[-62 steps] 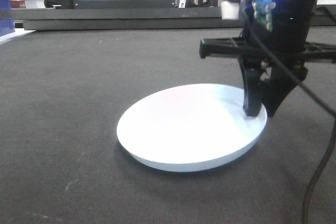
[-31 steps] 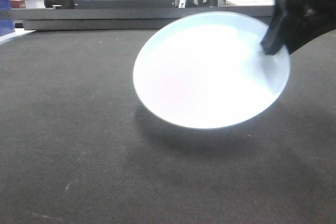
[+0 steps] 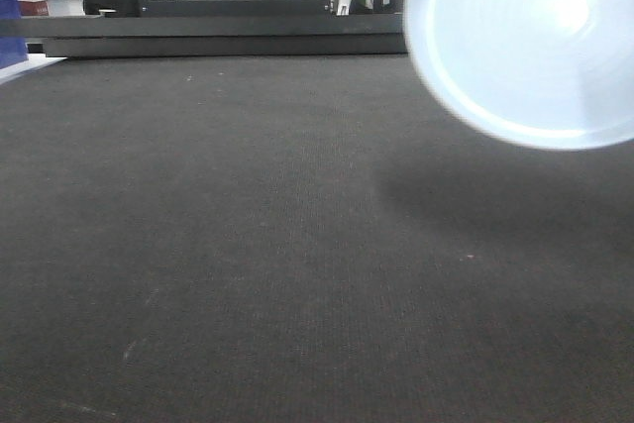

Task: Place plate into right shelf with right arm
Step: 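Close the right gripper on the plate rim and lift it, then raise the plate upright in the right gripper away from the table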

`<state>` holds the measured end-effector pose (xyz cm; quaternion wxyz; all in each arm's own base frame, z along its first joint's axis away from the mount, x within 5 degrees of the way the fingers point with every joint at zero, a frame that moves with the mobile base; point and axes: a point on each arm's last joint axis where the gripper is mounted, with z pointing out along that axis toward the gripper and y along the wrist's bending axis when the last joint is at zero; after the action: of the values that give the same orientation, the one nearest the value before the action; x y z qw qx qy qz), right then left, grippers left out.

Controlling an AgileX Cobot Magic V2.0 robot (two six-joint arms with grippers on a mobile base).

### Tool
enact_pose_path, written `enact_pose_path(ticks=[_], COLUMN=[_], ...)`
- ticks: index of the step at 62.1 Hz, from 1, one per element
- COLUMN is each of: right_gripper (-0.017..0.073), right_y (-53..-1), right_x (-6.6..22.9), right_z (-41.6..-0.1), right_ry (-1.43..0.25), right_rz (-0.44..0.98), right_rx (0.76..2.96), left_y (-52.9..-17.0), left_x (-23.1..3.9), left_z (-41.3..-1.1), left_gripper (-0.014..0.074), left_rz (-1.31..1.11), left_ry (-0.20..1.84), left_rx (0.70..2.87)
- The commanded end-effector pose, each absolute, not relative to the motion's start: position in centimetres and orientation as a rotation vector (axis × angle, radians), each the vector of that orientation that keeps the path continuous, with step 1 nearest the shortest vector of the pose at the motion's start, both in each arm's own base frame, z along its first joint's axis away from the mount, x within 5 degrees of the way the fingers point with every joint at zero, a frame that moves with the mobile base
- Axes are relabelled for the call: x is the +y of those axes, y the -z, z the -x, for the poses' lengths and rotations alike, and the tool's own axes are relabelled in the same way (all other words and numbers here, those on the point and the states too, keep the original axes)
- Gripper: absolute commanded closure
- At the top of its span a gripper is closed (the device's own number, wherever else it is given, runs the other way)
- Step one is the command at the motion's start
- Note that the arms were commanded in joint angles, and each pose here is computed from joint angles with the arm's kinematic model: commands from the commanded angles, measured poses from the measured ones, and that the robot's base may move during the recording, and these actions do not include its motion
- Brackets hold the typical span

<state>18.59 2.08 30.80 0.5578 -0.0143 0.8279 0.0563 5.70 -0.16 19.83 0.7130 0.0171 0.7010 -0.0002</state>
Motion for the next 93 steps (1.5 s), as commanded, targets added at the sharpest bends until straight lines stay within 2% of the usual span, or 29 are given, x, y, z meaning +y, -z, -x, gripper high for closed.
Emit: enact_pose_path(ticks=[1, 21, 37, 93], right_gripper=[0.0508, 0.0508, 0.0508, 0.0508], right_y=[-33.5, -34.4, -34.4, -34.6], right_x=[1.1, 0.3, 0.2, 0.2], right_z=[-17.3, -10.5, -6.9, -6.3], right_ry=[-0.1, -0.071, -0.066, -0.067], right_rz=[-0.002, -0.025, -0.016, -0.015], right_rx=[1.716, 1.489, 1.378, 1.351], left_y=[-20.3, -20.3, -20.3, -20.3], left_x=[-0.1, -0.1, -0.1, -0.1], left_z=[-5.6, -5.6, -5.6, -5.6], left_gripper=[0.0722, 0.0722, 0.0722, 0.0722], left_rz=[-0.016, -0.016, -0.016, -0.016], left_ry=[0.005, 0.005, 0.005, 0.005], left_rx=[1.465, 1.465, 1.465, 1.465])
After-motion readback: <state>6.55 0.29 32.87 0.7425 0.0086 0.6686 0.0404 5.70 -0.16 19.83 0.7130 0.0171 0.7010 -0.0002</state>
